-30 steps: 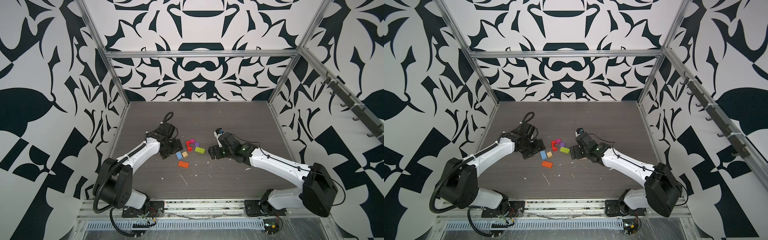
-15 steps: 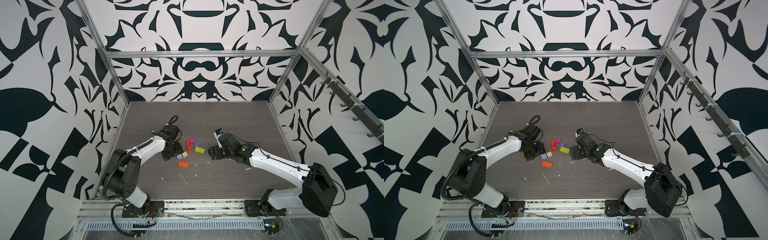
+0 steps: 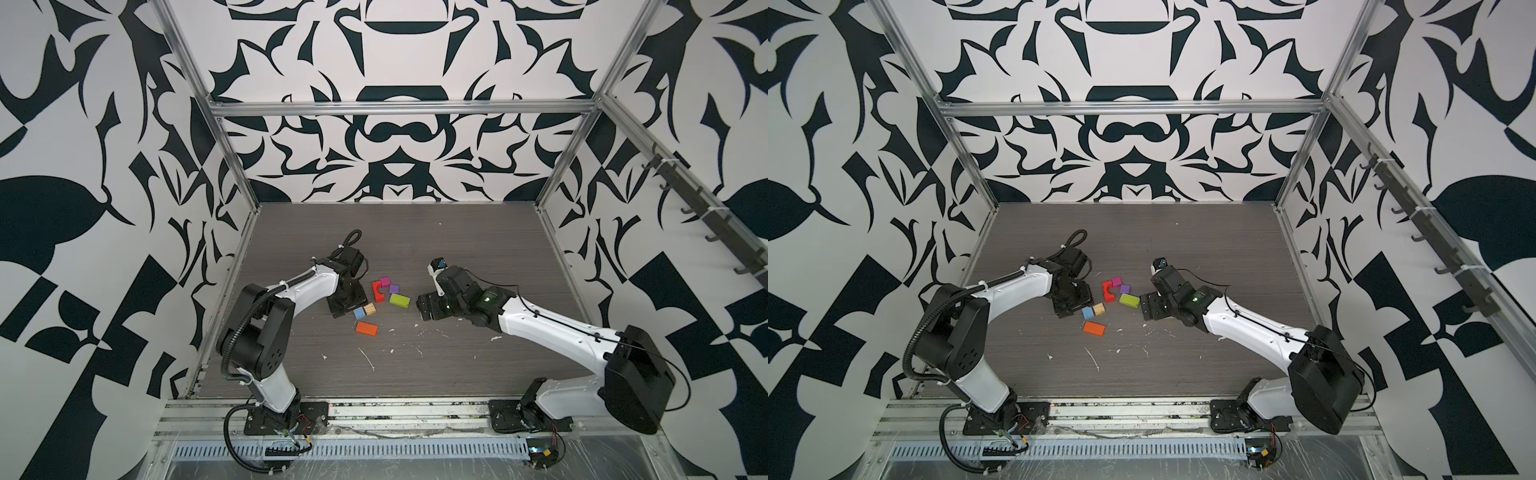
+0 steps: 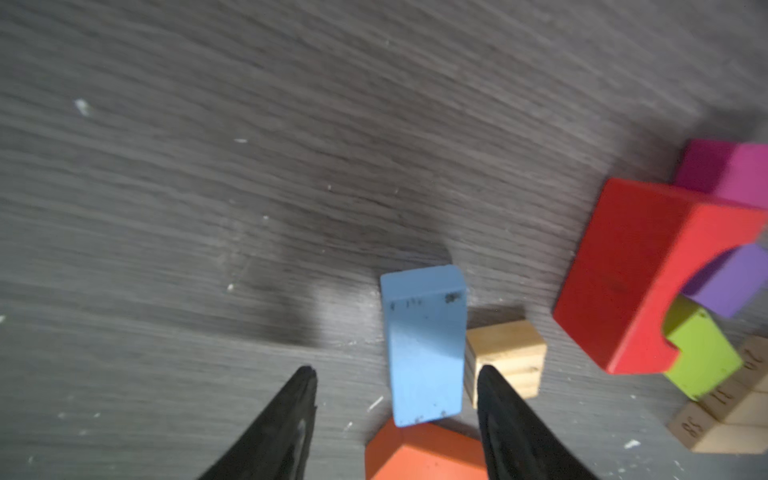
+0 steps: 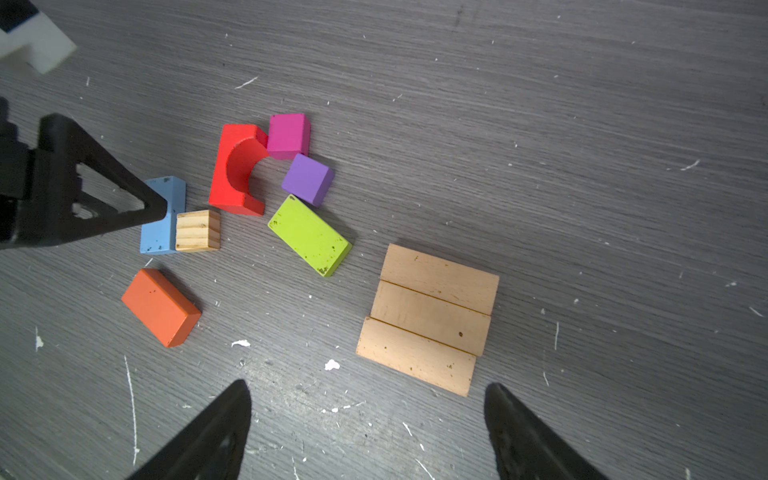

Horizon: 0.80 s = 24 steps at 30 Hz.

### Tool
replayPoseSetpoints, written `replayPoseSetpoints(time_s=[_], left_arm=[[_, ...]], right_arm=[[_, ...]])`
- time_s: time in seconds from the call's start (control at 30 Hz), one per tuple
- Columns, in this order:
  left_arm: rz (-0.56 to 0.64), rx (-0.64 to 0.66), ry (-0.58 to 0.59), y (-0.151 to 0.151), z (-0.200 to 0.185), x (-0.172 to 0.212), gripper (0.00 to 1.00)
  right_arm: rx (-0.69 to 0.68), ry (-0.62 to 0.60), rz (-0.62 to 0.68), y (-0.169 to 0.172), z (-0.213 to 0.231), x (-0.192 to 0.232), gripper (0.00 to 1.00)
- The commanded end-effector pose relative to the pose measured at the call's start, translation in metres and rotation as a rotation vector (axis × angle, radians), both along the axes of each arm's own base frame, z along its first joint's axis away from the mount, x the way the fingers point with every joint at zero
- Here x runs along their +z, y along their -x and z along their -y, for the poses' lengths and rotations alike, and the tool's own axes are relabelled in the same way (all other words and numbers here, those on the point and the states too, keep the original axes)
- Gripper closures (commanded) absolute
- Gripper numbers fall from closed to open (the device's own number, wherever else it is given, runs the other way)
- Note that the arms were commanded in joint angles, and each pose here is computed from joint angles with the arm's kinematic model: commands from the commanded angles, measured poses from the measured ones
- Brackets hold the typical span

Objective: Build the wood block tower
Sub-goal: 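Swing the left gripper back over the pile while the right gripper hovers, then lower the left gripper onto the light blue bar and close it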

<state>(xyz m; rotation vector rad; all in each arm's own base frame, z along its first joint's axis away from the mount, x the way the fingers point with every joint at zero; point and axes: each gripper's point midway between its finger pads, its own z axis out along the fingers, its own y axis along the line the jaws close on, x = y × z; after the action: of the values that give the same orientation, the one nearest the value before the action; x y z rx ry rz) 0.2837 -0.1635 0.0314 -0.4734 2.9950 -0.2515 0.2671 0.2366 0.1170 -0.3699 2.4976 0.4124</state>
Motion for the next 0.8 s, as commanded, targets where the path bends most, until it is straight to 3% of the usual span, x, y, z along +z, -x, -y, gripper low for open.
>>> replayPoseSetpoints(time_s=[0.0,0.77], left_arm=[[-0.024,-0.005,-0.043,0.002,-0.004,-0.002,0.39],[-0.037,-0.018,-0.066,0.003,0.001,-0.014,0.43]], right_arm=[[0.005,0.001,0.024,0.001,0.002,0.007,0.09],[0.011,0.009,0.017,-0.001,0.0,0.005,0.09]])
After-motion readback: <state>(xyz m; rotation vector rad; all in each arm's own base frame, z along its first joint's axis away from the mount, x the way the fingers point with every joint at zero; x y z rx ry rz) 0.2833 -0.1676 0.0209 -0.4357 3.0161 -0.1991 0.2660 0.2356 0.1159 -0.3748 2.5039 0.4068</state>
